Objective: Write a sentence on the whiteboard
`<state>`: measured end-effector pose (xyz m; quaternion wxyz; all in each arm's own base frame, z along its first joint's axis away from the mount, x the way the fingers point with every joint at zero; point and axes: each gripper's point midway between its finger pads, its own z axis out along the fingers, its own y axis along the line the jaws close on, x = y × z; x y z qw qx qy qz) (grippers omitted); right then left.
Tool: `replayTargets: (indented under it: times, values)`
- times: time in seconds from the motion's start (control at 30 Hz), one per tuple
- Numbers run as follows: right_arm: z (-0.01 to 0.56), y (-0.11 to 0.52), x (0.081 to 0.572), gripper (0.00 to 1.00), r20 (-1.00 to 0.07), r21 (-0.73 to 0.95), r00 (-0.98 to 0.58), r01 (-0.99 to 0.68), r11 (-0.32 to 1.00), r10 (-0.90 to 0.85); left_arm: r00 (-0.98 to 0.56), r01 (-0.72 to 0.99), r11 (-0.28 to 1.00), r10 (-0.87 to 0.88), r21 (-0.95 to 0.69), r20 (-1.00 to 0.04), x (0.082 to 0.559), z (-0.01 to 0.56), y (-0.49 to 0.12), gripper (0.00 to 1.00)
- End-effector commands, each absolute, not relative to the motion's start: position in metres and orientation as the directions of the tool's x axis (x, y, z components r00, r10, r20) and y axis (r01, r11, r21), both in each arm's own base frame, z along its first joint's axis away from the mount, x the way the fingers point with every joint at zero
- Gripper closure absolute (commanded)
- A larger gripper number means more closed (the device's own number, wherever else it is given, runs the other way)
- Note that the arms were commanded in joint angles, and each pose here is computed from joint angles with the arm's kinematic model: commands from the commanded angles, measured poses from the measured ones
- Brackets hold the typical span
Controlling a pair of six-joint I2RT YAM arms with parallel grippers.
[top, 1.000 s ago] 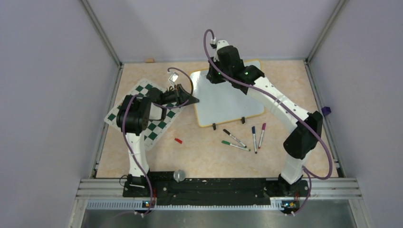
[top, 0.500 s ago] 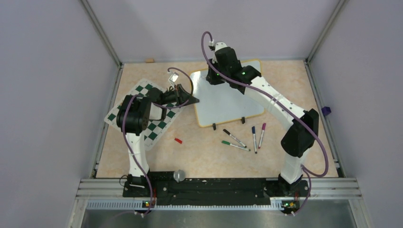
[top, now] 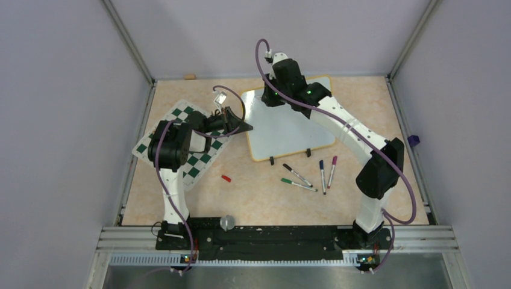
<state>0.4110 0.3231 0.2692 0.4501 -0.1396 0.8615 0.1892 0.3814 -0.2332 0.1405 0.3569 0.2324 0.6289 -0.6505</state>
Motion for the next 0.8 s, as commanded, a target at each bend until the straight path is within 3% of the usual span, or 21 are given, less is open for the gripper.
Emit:
replayTargets:
  times: [0.0,0.77]
  values:
    - [0.273,0.319,0.418,1.0,-0.834,0.203,-0.55,-0.395,0.896,-0.054,-0.536,0.844,-0.038,-0.083,-0.535,-0.84,0.354,0.156,-0.24,1.0]
    - [0.258,0.319,0.404,1.0,-0.806,0.234,-0.589,-0.404,0.884,-0.056,-0.535,0.845,-0.038,-0.083,-0.534,-0.841,0.354,0.156,-0.24,1.0]
